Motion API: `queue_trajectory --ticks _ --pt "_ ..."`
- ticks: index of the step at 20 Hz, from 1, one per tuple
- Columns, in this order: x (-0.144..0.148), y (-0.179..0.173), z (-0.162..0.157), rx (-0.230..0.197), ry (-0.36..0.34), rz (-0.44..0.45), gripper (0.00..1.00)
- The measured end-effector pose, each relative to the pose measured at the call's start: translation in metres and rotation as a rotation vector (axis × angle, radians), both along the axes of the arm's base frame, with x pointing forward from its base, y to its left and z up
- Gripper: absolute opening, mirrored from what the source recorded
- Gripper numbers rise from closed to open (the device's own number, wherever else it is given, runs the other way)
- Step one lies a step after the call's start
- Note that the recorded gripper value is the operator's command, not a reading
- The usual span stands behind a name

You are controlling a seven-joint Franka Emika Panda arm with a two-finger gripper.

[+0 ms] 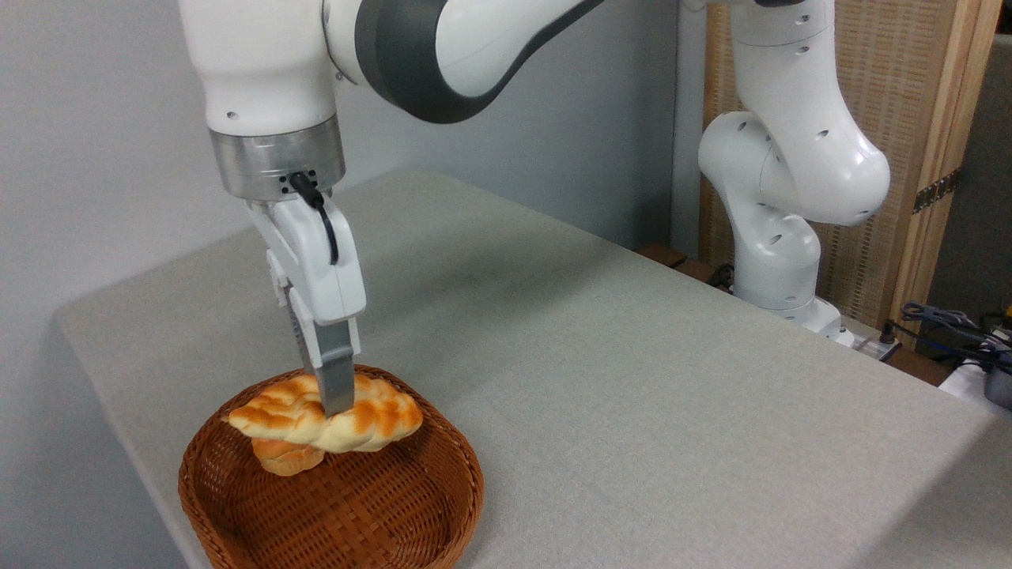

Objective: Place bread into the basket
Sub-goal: 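Lift the braided roll and carry it over the wicker basket, lowering it, then open the gripper to release the roll and raise the gripper away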

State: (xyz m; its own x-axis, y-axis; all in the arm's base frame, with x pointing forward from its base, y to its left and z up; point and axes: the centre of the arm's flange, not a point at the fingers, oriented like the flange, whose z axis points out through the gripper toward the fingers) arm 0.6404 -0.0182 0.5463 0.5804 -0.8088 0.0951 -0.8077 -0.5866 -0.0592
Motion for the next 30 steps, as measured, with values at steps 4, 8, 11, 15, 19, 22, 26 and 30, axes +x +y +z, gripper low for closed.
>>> queue_trajectory --ticks 4,8,11,15,19,22,26,30 --pt "0.003 0.0 -0.002 0.0 -0.011 0.002 1.0" --pt "0.003 0.0 -0.001 0.0 -0.012 0.002 1.0" --pt "0.003 0.0 0.0 0.0 -0.014 0.002 1.0" --pt "-0.001 0.008 0.016 -0.001 -0.034 0.018 1.0" --pt "-0.04 0.031 0.068 -0.005 -0.003 0.059 1.0" --pt "-0.077 0.03 0.089 -0.019 0.023 0.117 1.0" --pt "-0.091 -0.002 0.069 -0.019 0.054 0.113 1.0" --pt "-0.092 -0.004 0.051 -0.017 0.064 0.115 1.0"
